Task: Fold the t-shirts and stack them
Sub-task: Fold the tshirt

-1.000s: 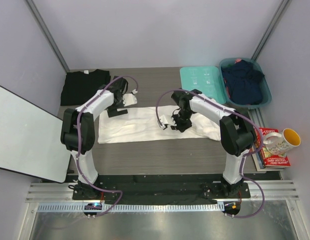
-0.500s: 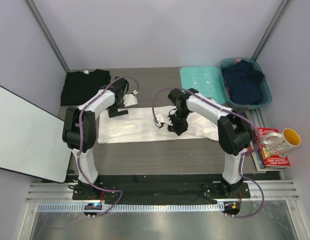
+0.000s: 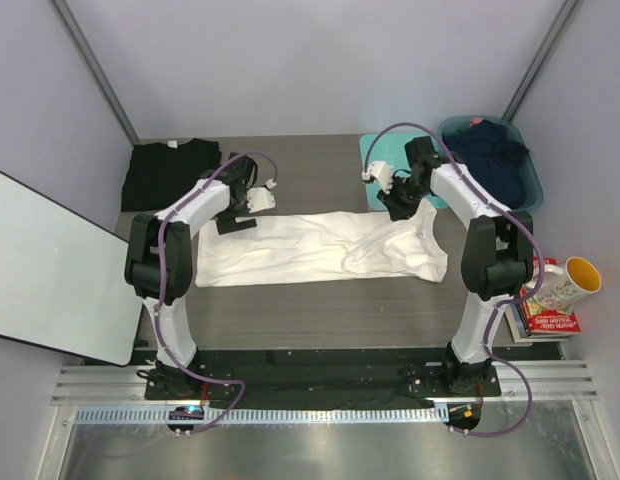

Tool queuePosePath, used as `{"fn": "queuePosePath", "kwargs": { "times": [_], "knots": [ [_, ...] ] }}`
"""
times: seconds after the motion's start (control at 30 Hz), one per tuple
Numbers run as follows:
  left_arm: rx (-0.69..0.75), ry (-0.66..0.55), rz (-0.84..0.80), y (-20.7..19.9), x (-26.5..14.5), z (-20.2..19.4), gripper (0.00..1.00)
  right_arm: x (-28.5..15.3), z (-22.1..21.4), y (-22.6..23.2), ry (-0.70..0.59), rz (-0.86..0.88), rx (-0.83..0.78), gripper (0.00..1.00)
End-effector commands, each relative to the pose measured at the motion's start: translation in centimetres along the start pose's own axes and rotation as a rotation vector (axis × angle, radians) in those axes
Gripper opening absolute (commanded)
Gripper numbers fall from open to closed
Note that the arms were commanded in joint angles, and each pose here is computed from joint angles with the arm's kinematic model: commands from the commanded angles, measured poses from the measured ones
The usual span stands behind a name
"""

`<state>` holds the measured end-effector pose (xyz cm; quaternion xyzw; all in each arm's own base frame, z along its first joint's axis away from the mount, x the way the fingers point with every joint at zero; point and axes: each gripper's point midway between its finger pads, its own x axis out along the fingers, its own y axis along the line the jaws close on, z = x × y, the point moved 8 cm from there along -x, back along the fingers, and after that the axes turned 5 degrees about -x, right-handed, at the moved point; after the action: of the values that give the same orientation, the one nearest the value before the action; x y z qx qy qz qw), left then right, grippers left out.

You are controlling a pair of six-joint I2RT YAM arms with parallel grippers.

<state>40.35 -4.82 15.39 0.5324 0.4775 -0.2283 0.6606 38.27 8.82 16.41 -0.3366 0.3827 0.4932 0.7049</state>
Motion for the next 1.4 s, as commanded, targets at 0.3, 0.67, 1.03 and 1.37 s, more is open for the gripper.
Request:
{"fn": "queuePosePath", "kwargs": {
  "times": [0.3, 0.67, 1.03, 1.37],
  "knots": [
    [0.083, 0.036, -0.029, 0.3, 3.4, 0.6, 0.00, 0.9, -3.5, -5.6, 0.045, -0.152, 0.107, 0.01],
    [0.122, 0.042, -0.079, 2.3, 5.6, 2.3, 0.00, 1.0, -7.4, -9.7, 0.131, -0.266, 0.171, 0.01],
    [0.094, -0.018, -0.234, 3.3, 2.0, 2.3, 0.00, 2.3, -8.7, -10.9, 0.151, -0.261, 0.193, 0.01],
    [0.083, 0.027, -0.370, 0.9, 1.1, 0.7, 0.00, 3.1, -9.1, -10.9, 0.164, -0.241, 0.187, 0.01]
  ]
}}
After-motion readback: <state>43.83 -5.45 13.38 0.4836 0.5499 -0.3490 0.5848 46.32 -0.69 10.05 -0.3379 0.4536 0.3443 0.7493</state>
